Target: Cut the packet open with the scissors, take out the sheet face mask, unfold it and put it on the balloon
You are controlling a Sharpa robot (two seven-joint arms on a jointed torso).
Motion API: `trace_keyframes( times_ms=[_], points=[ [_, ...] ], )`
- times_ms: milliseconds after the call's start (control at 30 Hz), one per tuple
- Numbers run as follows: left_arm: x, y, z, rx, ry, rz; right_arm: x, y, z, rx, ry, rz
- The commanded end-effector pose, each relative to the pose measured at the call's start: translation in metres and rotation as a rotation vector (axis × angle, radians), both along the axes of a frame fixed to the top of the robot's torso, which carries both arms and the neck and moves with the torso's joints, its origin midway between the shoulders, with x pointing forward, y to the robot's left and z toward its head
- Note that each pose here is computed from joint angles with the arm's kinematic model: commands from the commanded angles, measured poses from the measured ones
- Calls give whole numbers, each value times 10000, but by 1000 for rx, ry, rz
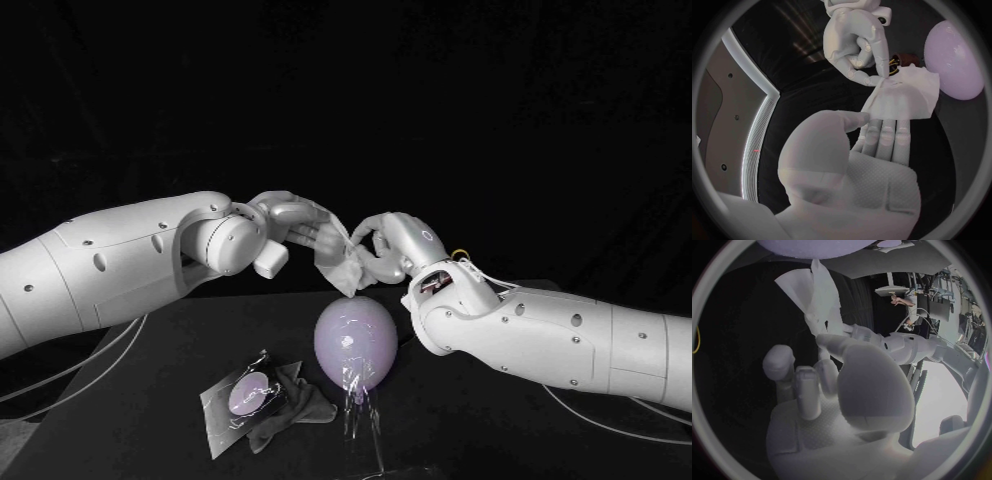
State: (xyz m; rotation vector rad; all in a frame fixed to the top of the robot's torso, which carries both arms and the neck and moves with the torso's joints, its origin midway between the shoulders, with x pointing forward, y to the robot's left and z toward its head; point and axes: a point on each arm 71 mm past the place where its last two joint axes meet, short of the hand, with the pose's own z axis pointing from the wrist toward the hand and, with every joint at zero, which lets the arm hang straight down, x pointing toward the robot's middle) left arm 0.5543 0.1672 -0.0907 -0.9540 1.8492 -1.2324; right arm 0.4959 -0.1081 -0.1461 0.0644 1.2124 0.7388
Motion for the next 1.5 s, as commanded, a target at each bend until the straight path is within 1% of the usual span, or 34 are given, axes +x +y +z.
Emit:
trace_keyframes(
  times_ms=[33,267,433,567,800,867,933,1067,1200,1433,1500],
  points=[
    [-6,-15,28,29,-50,-33,4,-79,56,75,6,-2],
    [-13,-10,28,41,-66,-46,45,-208,133,116,39,-18],
    [-15,-15,29,41,-73,-50,76,-260,162,120,89,-10],
    [-13,-23,27,40,-78,-52,85,-277,170,127,132,5],
    [-13,-41,25,38,-82,-59,85,-268,213,127,173,36],
    [-14,-47,25,37,-83,-62,87,-258,229,120,187,50],
    [-15,-56,26,36,-85,-65,93,-234,242,99,215,74],
    [-16,-67,28,34,-88,-68,99,-197,242,67,252,103],
    [-16,-69,30,32,-91,-68,105,-182,234,39,272,115],
    [-8,-46,36,37,-104,-62,136,-219,227,12,287,107],
    [-6,-38,41,46,-116,-62,143,-236,227,9,292,104]
  ],
)
